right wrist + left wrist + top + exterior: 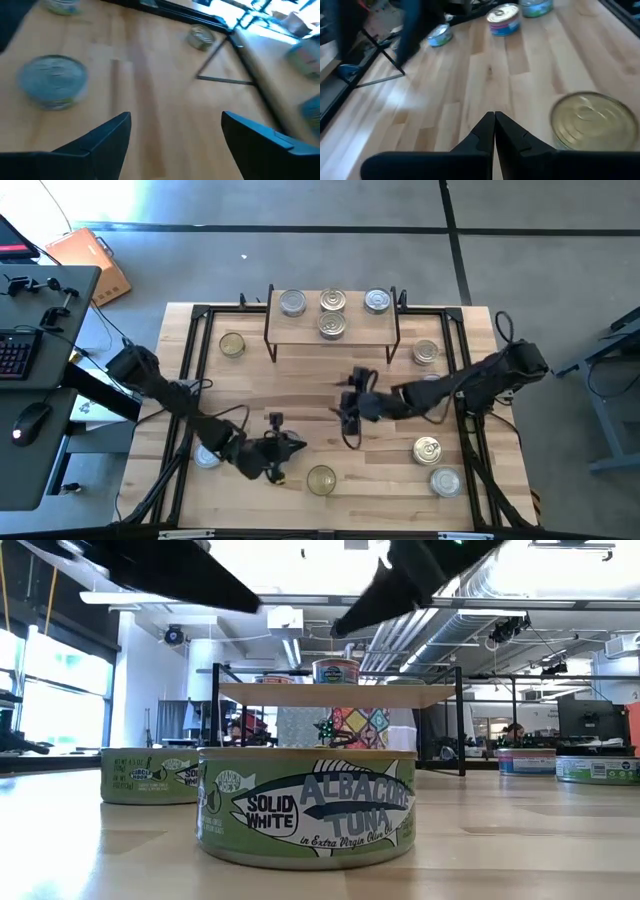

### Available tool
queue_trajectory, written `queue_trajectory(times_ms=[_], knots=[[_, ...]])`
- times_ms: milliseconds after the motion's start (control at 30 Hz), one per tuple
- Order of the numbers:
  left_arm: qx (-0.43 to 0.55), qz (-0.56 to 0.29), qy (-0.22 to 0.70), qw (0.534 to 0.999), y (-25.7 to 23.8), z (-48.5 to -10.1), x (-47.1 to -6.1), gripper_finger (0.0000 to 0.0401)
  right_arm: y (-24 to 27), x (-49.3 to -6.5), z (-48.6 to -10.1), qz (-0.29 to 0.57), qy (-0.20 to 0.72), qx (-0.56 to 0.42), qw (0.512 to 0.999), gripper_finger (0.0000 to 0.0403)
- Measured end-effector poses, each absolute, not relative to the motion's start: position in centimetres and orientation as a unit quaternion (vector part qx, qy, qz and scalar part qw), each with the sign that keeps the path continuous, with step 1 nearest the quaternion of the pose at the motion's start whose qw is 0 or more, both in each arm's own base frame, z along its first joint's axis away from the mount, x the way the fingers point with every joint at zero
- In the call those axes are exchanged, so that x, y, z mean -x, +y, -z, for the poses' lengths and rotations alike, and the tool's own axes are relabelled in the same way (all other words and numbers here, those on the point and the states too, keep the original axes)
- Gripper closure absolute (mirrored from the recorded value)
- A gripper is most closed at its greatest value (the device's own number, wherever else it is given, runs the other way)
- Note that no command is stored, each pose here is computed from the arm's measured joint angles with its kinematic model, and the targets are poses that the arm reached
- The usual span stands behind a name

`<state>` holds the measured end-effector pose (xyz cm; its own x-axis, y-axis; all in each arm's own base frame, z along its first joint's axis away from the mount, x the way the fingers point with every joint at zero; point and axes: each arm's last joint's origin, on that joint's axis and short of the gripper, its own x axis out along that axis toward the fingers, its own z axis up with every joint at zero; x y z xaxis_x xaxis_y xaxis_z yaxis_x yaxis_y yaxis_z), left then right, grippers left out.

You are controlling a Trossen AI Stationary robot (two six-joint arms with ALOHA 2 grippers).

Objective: Stack canned seafood by type on shelf
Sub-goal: Put the green tuna can on the shelf

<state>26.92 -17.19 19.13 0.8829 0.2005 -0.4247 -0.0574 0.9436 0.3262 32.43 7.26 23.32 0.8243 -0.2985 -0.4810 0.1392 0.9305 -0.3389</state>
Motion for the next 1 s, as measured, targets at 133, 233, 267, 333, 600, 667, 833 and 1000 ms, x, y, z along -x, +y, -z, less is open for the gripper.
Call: queue_trajectory(times_ms=[133,233,267,333,600,667,833,1000], knots=[[-0.156,-0.054,0.237,0.957,-17.7,-19.1,-25.5,0.0396,9.4,-31.1,-21.2,0.088,0.212,0.103,0.968,0.01],[-0.135,-0.051,0.225,0.964,-17.2,-18.6,-24.4,0.0398,10.5,-30.0,-20.0,0.071,0.174,0.07,0.98,0.01],[-0.124,-0.053,0.22,0.966,-16.8,-18.3,-23.9,0.0399,10.8,-29.7,-19.8,0.066,0.158,0.057,0.984,0.01],[-0.097,-0.056,0.201,0.973,-16.1,-17.8,-23.2,0.04,11.3,-29.0,-19.4,0.056,0.136,0.036,0.988,0.01],[-0.012,-0.043,0.12,0.992,-13.4,-16.3,-21.4,0.04,12.0,-28.2,-18.9,0.042,0.124,0.022,0.991,0.01],[-0.003,-0.049,0.114,0.992,-12.8,-15.8,-21.1,0.04,11.9,-28.3,-18.9,0.046,0.123,0.022,0.991,0.01],[0.036,-0.066,0.118,0.99,-11.9,-15.3,-21.1,0.04,11.7,-28.3,-18.9,0.064,0.123,0.02,0.99,0.01],[0.046,-0.078,0.116,0.989,-11.3,-15.3,-21.4,0.04,11.5,-28.4,-18.9,0.069,0.121,0.004,0.99,0.01]])
